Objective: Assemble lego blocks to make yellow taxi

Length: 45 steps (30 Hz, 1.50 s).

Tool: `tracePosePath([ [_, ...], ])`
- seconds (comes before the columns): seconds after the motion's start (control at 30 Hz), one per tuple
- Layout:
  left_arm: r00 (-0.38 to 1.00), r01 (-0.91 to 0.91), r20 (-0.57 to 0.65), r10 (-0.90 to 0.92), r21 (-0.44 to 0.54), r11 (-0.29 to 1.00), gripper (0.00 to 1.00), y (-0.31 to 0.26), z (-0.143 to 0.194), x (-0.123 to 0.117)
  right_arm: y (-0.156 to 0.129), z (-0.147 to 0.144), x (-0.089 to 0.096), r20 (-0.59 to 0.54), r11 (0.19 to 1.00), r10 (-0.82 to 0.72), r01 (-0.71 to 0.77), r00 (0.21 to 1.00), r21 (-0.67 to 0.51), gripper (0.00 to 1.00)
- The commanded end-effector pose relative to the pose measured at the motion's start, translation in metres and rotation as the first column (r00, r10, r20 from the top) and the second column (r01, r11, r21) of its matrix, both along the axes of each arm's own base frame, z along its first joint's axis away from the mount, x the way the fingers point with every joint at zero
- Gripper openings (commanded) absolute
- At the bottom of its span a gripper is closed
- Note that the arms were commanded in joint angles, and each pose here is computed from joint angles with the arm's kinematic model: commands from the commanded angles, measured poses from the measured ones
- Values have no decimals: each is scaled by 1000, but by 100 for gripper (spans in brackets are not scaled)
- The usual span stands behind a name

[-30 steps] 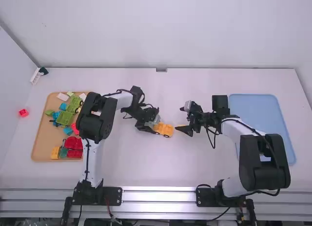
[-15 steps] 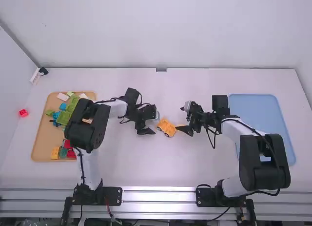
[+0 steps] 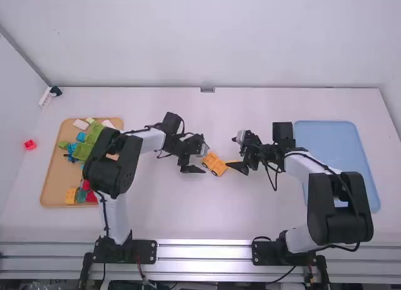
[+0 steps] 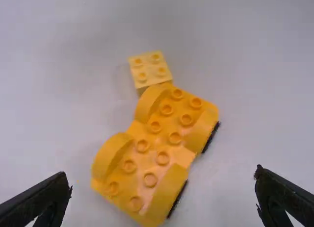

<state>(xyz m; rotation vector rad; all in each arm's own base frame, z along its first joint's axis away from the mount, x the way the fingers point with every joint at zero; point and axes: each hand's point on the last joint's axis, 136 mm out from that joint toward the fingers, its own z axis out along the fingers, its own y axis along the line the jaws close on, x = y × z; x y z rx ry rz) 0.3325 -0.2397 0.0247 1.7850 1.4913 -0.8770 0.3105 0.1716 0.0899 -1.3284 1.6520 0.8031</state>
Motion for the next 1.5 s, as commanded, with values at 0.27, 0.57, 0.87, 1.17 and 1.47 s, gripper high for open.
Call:
tracePosePath([
  [0.27,968,239,89,-234,-46,970,99,-31,-17,-5,2,11,2,19,1000,12,-13,1000,24,98],
  [0.57,959,250,129,-252,29,968,99,-28,-37,-5,3,11,3,11,1000,6,-7,1000,28,99],
  [0.87,978,187,92,-190,37,982,61,-26,-46,-2,5,10,0,-3,1000,12,-12,1000,27,98],
  [1.17,997,-51,-41,60,200,979,56,0,-52,20,4,10,1,4,1000,10,-10,1000,26,98],
  [1.47,967,-242,-31,252,183,953,53,23,-49,11,1,10,3,28,1000,9,-10,1000,15,99],
])
